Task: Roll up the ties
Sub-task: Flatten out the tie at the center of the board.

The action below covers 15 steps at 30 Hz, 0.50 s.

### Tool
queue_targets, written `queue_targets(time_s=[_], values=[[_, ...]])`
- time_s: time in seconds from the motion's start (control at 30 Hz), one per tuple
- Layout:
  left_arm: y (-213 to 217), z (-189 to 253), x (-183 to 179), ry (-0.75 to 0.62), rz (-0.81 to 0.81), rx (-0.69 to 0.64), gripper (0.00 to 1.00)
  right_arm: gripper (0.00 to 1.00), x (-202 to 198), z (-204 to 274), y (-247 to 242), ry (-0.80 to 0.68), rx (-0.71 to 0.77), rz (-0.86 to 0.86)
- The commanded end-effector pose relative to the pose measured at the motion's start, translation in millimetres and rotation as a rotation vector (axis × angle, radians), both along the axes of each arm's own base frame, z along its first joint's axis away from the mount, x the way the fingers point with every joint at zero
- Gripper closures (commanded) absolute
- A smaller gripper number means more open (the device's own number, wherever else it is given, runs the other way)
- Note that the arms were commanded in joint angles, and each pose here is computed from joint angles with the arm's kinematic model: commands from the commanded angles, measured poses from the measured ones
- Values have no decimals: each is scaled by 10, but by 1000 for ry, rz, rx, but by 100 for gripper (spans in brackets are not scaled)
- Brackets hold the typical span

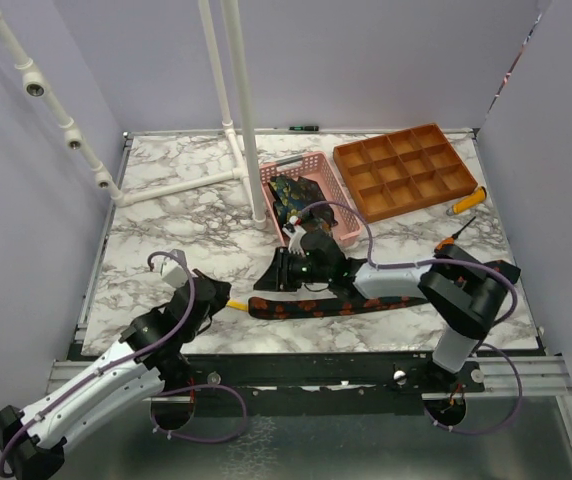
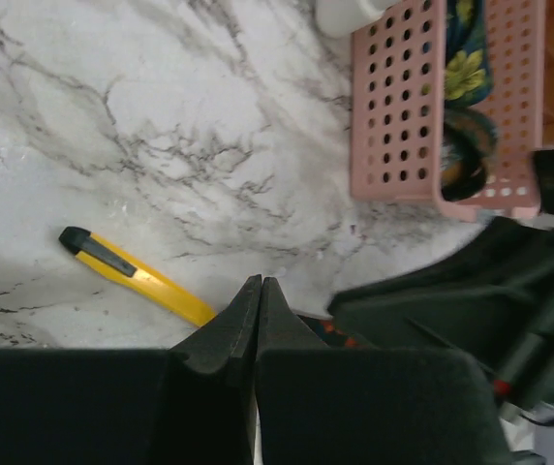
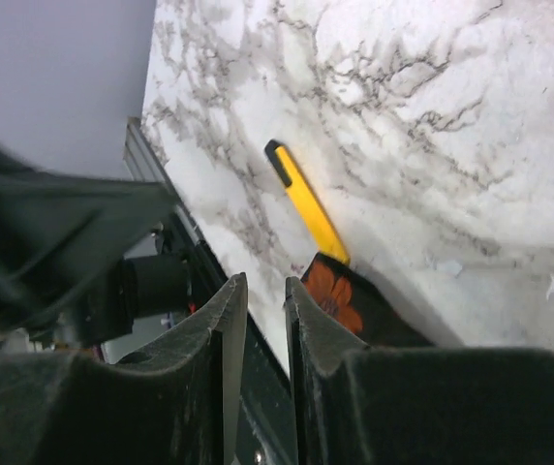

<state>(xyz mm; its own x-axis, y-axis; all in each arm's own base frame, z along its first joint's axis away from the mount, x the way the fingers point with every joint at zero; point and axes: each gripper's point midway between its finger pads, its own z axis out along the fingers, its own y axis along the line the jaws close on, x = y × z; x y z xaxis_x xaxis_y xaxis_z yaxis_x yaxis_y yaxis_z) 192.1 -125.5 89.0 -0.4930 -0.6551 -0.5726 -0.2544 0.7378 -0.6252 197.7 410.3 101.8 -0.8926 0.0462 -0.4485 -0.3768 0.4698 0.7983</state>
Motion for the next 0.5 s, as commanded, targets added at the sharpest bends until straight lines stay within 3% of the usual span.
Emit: queue_targets(time_s=[0.0,0.27,0.47], values=[[190,349,-24,-39,33,45,100,74,-106,-94,348,56,49,68],[200,390,-45,-44,29,35,100,79,-415,-916,463,234,-57,78],[185,376,-48,-42,19,38,100,79,-554,-1106,453,211,-84,88]])
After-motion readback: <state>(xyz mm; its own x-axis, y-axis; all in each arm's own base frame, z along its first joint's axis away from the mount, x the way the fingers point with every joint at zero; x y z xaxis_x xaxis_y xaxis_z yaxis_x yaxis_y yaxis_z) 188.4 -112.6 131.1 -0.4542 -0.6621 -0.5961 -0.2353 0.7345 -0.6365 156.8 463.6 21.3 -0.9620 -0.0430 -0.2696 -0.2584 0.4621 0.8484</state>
